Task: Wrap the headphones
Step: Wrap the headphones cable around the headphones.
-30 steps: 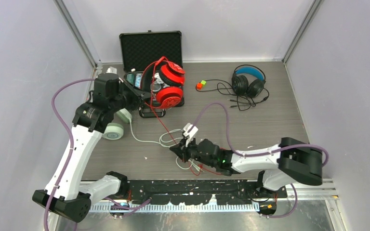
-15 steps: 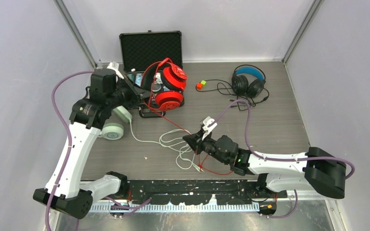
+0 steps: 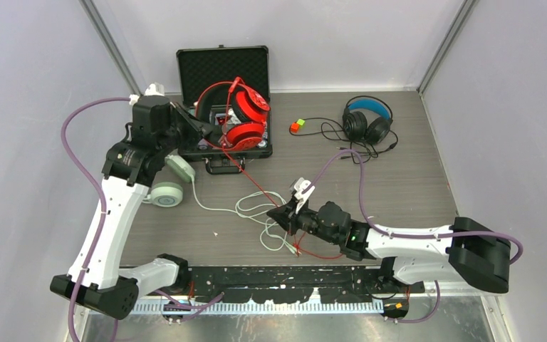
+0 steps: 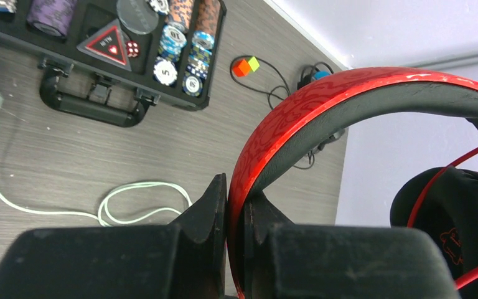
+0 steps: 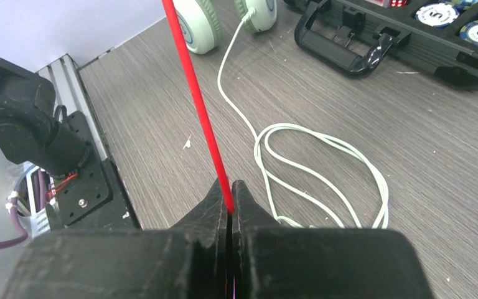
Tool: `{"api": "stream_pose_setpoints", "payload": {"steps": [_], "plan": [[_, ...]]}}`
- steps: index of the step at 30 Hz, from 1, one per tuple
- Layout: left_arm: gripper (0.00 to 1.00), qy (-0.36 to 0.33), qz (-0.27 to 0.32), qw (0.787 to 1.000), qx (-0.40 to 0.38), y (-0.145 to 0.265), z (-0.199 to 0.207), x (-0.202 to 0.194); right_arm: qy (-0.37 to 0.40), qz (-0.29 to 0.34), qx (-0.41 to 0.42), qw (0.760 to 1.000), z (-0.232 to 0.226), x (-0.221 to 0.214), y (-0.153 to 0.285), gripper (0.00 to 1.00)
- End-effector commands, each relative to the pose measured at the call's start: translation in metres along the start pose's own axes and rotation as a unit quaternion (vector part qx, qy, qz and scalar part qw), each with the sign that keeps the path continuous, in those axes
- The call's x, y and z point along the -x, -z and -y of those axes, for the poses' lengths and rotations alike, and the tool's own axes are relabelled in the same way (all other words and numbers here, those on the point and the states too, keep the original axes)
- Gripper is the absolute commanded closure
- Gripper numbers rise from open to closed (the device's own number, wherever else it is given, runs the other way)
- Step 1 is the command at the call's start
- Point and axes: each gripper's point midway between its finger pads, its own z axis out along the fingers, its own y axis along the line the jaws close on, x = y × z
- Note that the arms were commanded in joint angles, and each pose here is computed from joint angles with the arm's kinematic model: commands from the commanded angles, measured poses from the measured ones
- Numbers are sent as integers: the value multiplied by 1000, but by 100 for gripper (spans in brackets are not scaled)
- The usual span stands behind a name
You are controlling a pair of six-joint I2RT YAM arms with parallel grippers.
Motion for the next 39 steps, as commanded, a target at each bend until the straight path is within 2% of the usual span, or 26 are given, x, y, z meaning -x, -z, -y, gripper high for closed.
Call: {"api": "stream_pose_setpoints", "payload": {"steps": [1,6,9,13,16,20,24,27,31,34,39], "plan": [[100,16,133,988,-70,34,38,62,9,-39,-2,999,4,-24,1,100],[100,1,140,989,-49,35,27,61,9,-35,-6,999,6,-26,1,100],[100,-9,124,990,-67,39,32,55,10,-34,-17,999,11,-25,0,100],[100,-32,59,990,-124,49,49,29,16,-25,-42,999,21,-19,0,100],[100,-72,-21,981,-177,62,58,-5,10,-17,-67,998,40,-12,0,100],[100,-125,-125,960,-217,77,54,-47,-7,-10,-89,996,67,1,4,100],[100,-192,-179,942,-208,83,31,-71,-14,-3,-106,994,88,25,11,100],[100,-251,-187,931,-189,78,11,-76,-19,4,-108,994,95,52,16,100],[100,-328,-207,903,-185,70,-11,-88,-37,-9,-74,996,81,82,21,100],[100,-385,-198,888,-158,59,-26,-89,-68,-35,-46,996,63,97,24,100],[100,-483,-170,850,-127,42,-45,-82,-134,-98,7,986,31,99,31,100]]}}
